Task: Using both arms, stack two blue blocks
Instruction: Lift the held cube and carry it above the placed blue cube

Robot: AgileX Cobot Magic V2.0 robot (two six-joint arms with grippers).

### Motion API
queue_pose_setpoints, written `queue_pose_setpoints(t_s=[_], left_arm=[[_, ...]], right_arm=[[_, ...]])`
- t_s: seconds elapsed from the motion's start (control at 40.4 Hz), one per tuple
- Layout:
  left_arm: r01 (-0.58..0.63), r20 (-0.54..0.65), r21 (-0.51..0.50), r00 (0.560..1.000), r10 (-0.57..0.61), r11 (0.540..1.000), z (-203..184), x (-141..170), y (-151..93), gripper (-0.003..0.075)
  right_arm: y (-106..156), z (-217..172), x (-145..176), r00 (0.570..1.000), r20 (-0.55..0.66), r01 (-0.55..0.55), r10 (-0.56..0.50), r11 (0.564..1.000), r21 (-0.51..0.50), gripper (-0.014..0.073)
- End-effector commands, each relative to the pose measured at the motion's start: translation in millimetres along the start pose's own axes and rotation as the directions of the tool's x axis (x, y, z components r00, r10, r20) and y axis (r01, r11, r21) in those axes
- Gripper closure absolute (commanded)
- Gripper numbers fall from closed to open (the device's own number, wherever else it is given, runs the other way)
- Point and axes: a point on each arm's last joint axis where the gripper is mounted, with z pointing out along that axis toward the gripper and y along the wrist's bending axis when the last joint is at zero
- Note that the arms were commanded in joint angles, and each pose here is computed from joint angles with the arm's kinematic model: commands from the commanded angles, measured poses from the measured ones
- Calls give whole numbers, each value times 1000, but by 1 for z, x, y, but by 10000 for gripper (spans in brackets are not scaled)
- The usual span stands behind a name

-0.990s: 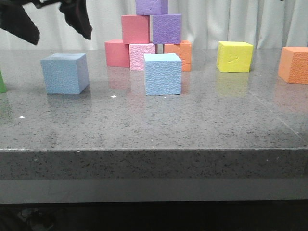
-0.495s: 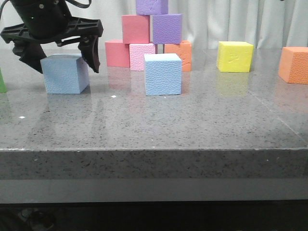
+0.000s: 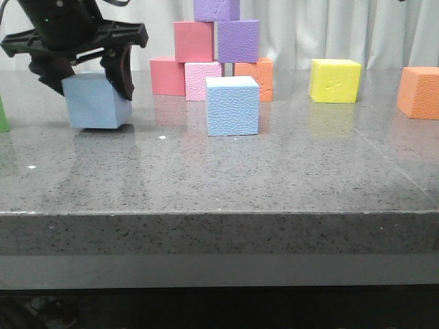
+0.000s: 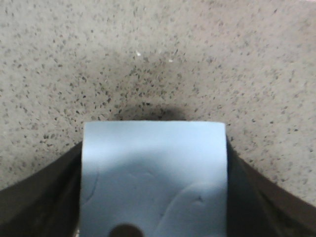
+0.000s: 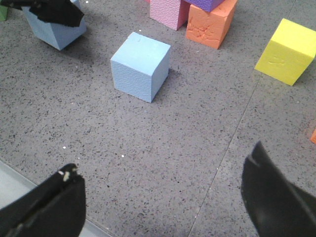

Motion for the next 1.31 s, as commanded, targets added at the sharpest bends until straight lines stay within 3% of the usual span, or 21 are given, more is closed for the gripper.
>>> queue_pose_setpoints(t_s=[0.0,0.272,0.495,0.644,1.015,1.213,1.287], left_arm=[[-34,166,55,986,25,998,-51,-20,-16,289],[-208,304,118,938,164,971,-98,-29,-68,289],[-272,402,205,899,173,940,-115,-27,-104,289],[-294,434,229,884,173,928,-115,-26,-115,289],[-211,426,267,901,81,940,-108,-24,-125,288],[-155,413,127,906,89,980,-95,-12,-140,288],[-101,399,124,916,44,987,-88,-8,-145,288]], right_arm=[[-1,-8,-14,995,102,18,-18,1000,2,-49],[-1,-8,-14,995,102,18,-18,1000,2,-49],[-1,-8,-14,995,102,18,-18,1000,2,-49],[-1,-8,-14,995,102,18,-18,1000,2,-49],[-1,-8,-14,995,102,18,-18,1000,2,-49],[-1,-8,-14,995,102,18,-18,1000,2,-49],[-1,-8,-14,995,102,18,-18,1000,2,-49]])
